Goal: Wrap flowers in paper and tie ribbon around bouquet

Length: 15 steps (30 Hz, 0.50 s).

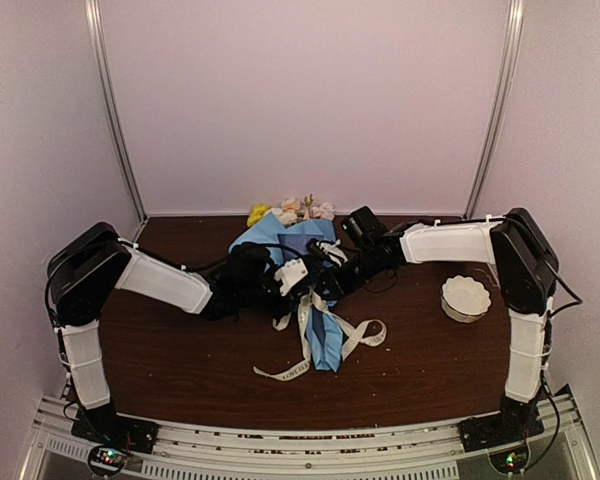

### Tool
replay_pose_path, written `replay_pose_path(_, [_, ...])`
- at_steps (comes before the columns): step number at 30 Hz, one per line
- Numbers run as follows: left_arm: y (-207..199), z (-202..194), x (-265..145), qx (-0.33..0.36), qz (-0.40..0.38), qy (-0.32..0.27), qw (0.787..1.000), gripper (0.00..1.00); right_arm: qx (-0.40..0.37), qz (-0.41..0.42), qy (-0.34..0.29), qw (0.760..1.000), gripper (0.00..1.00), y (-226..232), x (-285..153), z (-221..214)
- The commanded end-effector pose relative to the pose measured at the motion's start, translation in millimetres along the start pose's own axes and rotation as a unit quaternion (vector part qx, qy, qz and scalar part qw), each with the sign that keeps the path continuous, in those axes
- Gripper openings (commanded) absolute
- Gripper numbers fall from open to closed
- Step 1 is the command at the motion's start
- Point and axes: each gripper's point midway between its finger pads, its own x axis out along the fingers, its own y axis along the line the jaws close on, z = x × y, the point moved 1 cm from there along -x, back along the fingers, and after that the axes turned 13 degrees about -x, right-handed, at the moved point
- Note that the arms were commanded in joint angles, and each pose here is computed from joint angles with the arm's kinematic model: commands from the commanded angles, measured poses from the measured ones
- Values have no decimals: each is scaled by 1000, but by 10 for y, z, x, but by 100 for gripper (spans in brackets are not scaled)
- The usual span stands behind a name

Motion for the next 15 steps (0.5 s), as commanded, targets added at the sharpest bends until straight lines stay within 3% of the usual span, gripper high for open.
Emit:
replay_pose_path(1, [45,202,-82,-3,6,-34,999,0,-14,-3,-12,1000,23,24,57,125])
replay_pose_path(9, [45,186,-82,-5,6,-31,999,0,-9,0,-20,1000,29,35,82,171])
replay_pose_path(13, [49,192,-82,-6,7,-31,999,0,-6,-12,-19,1000,5,-3,95,173])
replay_pose_path(15, [54,202,-95,-8,7,-28,1000,0,-5,-21,-17,1000,0,-22,81,166])
